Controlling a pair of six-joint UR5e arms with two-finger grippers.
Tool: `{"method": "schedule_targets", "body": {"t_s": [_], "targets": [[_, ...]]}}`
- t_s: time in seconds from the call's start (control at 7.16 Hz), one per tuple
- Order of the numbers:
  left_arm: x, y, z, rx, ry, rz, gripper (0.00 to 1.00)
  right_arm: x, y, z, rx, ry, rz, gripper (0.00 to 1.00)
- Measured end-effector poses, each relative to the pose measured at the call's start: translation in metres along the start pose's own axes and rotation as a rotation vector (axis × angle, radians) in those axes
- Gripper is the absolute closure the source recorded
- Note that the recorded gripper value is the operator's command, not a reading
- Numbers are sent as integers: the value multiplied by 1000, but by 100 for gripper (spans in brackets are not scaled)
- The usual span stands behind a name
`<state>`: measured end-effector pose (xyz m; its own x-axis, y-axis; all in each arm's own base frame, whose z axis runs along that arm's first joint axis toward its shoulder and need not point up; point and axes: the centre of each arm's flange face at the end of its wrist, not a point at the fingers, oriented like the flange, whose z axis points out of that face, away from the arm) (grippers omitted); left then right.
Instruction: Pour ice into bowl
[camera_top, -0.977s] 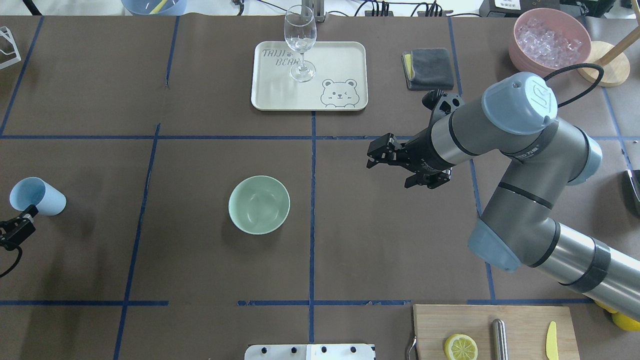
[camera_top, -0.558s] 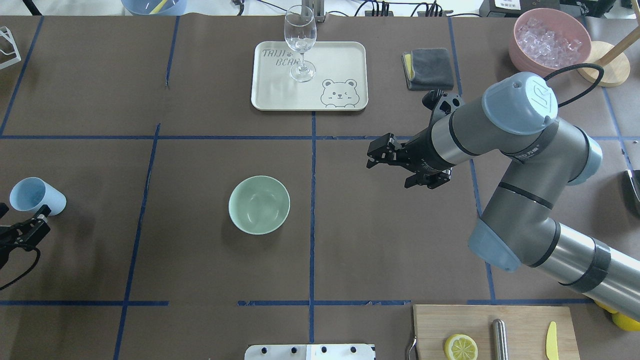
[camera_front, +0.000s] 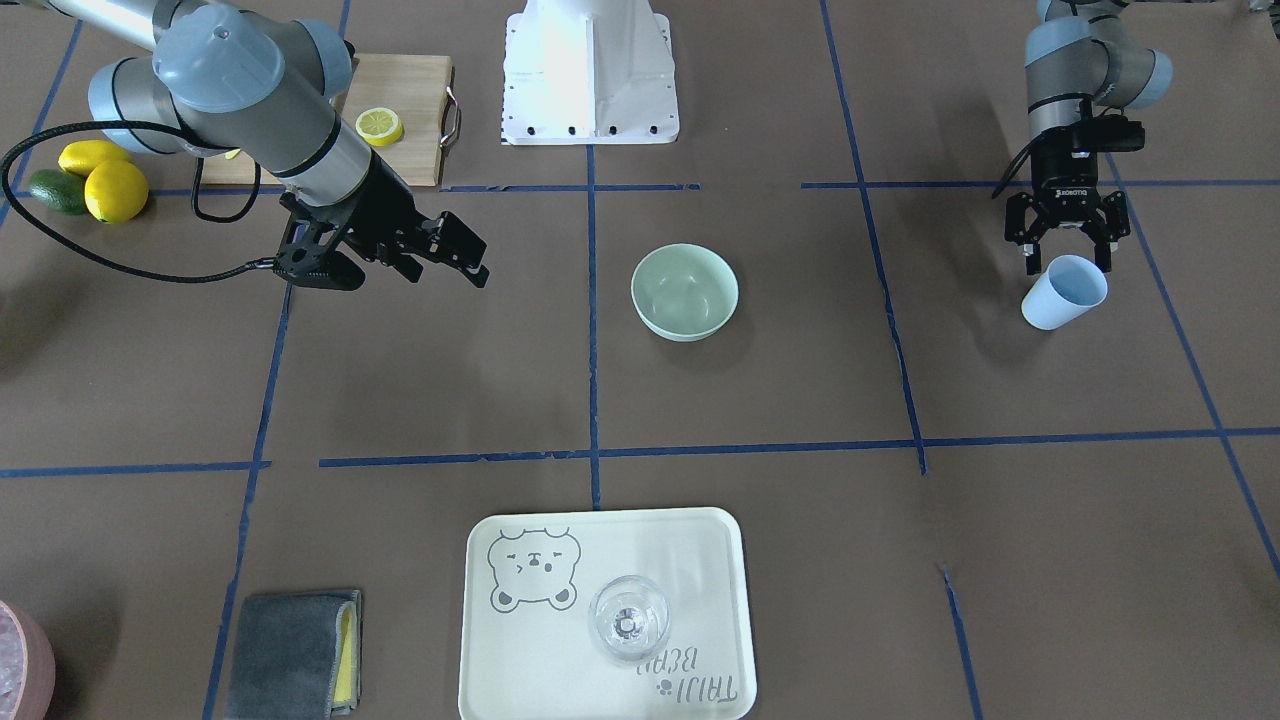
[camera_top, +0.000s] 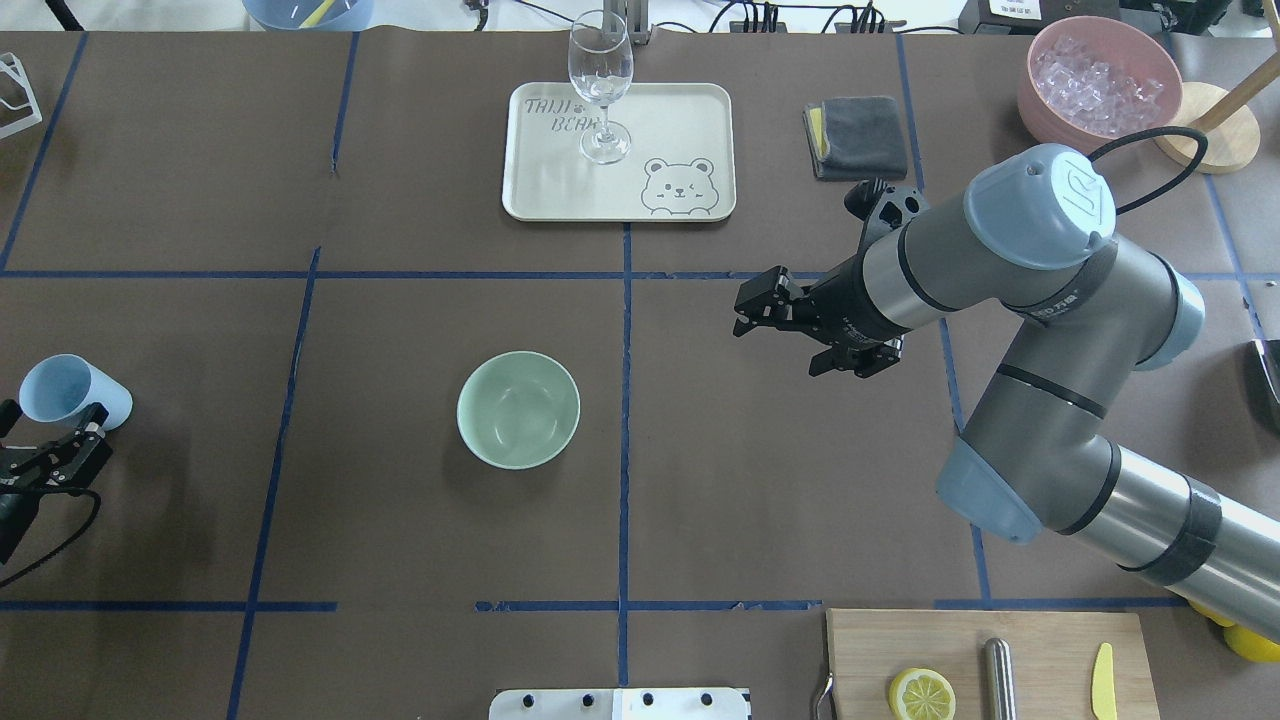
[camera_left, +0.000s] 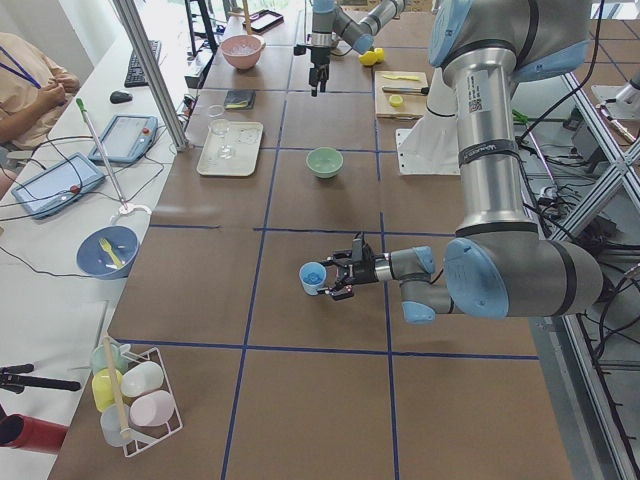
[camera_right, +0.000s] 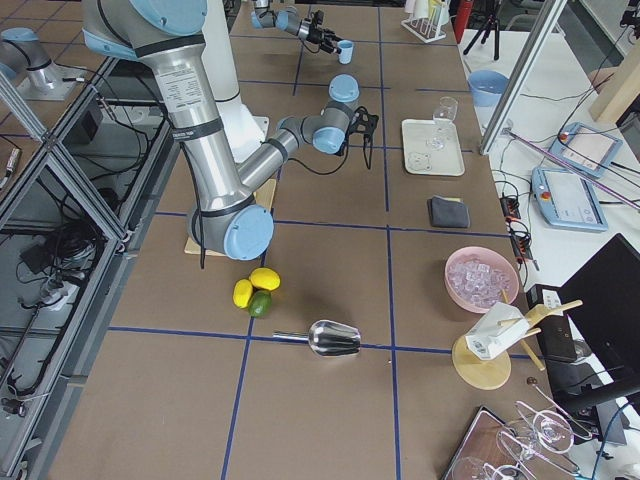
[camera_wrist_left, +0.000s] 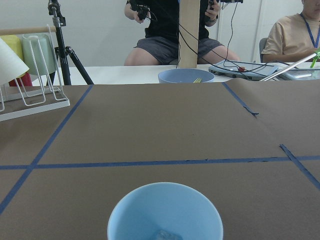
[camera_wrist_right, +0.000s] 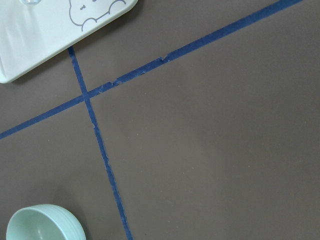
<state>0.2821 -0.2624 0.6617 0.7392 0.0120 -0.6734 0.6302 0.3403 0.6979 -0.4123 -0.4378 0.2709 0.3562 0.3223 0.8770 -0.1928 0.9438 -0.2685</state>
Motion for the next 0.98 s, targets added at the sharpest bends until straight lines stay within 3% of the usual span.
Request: {"method": "schedule_targets", "body": {"t_s": [0.28, 0.98], "targets": [[12, 9, 7, 34, -5, -3, 0, 1, 0, 0, 0, 1, 1, 0], [14, 21, 20, 50, -26, 7, 0, -1, 1, -1, 0, -2, 0, 0]]}}
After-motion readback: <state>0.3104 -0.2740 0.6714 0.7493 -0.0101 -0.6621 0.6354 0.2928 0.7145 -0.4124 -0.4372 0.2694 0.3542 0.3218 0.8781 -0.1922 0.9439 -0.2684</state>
